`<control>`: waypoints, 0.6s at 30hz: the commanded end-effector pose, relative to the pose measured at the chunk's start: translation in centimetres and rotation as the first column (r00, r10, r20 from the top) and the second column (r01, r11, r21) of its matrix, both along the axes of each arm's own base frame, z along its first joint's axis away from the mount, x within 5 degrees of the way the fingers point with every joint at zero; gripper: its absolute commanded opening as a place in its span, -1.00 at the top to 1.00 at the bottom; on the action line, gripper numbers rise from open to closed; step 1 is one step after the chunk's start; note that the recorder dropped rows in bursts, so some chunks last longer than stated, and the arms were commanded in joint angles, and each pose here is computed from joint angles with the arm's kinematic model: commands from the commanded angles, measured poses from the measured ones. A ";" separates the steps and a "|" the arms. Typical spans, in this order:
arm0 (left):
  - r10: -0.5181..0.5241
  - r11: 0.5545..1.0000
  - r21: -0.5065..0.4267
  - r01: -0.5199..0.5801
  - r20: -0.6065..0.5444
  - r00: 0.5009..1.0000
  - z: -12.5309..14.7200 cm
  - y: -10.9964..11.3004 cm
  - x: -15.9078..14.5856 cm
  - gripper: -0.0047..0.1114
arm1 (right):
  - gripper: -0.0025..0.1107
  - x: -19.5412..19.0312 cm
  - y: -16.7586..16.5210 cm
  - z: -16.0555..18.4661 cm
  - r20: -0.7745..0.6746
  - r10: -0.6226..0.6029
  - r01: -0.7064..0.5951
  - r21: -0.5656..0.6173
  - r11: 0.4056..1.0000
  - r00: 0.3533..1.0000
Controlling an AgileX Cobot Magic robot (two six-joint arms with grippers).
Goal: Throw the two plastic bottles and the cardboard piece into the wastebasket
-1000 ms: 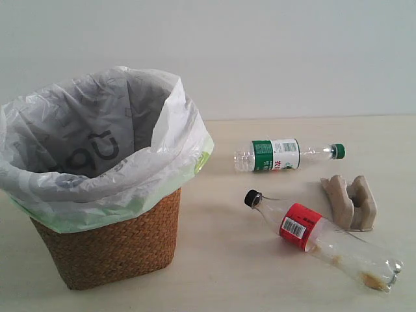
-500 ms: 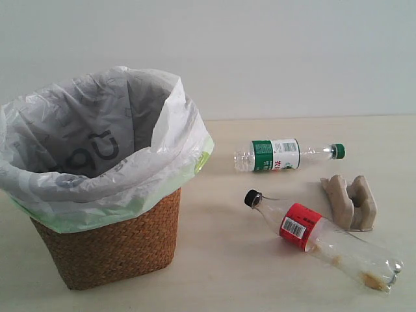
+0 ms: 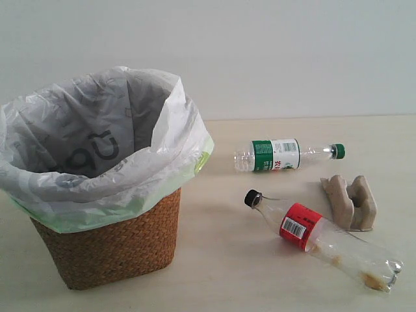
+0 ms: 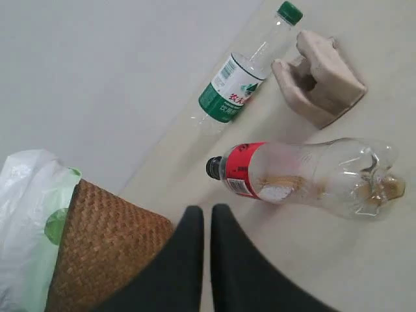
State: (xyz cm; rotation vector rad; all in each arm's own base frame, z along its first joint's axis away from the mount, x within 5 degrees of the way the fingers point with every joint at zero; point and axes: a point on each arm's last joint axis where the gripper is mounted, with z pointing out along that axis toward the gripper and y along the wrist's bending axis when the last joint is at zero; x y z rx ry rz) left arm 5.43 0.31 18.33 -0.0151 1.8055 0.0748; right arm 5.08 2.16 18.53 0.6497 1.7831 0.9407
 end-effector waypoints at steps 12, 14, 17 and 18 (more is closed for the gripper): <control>-0.004 1.000 -0.010 0.005 0.015 1.000 0.2 0.0 0.0 -0.94 | 0.96 0.3 -0.6 1.5 0.196 -0.048 0.063 -0.071 0.996 0.979; -0.004 1.000 -0.010 0.005 0.015 1.000 0.2 0.0 0.0 -0.94 | 0.96 0.4 -0.6 1.6 0.204 -0.053 0.068 -0.066 0.996 0.978; -0.004 1.000 -0.010 0.005 0.015 1.000 0.2 0.0 0.0 -0.94 | 0.96 0.4 -0.6 1.6 0.205 -0.053 0.068 -0.068 0.995 0.977; -0.004 1.000 -0.010 0.005 0.015 1.000 0.2 0.0 0.0 -0.94 | 0.96 0.4 -0.6 1.6 0.205 -0.053 0.068 -0.068 0.995 0.977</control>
